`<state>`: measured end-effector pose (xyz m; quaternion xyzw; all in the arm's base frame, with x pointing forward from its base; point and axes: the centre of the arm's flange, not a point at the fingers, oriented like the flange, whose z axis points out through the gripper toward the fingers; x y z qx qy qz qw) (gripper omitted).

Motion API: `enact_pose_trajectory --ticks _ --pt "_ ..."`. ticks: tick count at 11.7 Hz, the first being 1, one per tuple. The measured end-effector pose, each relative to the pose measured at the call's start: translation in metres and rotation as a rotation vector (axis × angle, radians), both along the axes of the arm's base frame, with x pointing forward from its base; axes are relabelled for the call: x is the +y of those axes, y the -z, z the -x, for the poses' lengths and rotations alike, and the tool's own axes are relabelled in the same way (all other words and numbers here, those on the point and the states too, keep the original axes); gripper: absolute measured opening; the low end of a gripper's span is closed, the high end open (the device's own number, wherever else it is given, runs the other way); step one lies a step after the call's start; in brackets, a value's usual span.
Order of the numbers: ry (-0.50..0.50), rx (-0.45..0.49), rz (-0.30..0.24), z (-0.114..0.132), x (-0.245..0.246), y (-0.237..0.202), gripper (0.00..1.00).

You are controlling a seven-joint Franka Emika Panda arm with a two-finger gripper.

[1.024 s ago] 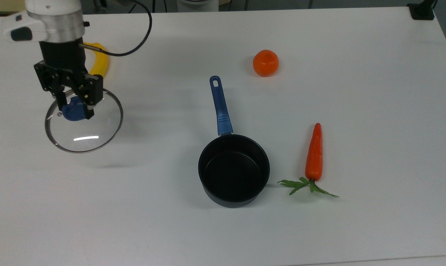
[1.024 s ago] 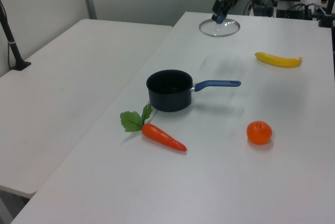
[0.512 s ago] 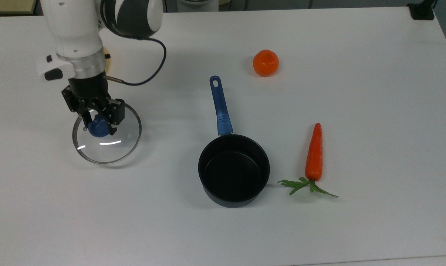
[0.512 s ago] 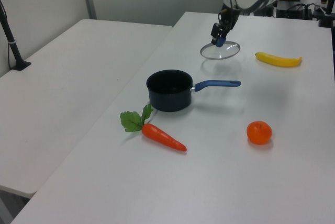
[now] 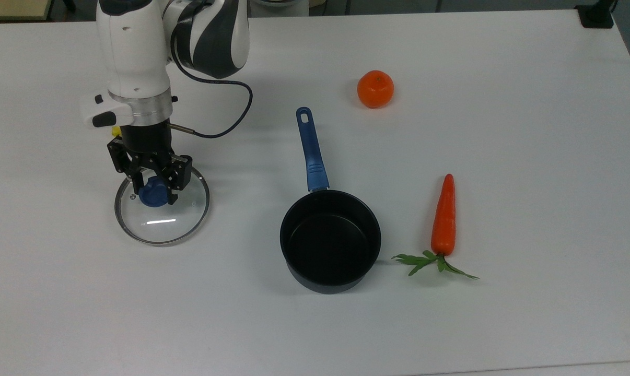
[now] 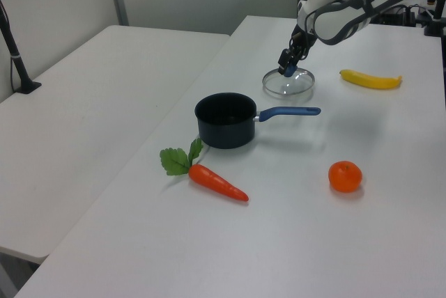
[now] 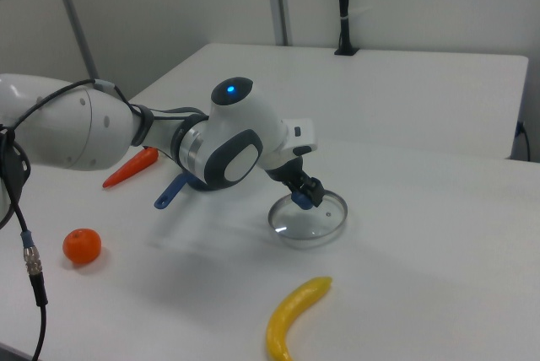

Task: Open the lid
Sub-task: 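Lower the glass lid onto the table beside the saucepan, then open the gripper, release the knob, and raise the gripper away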

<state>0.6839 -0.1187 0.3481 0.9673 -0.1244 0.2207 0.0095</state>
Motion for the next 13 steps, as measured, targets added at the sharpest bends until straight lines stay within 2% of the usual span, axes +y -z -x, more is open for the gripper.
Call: enact_pose_trajectory --ticks 7,8,10,13 --pt "0.005 0.017 -0.005 0.003 0.0 0.011 0.66" --pt "0.005 0.019 -0.005 0.003 0.0 0.012 0.7" --pt "0.004 0.052 -0.013 0.007 0.001 0.021 0.93" --pt "0.004 0.074 -0.025 0.009 0.001 0.013 1.0"
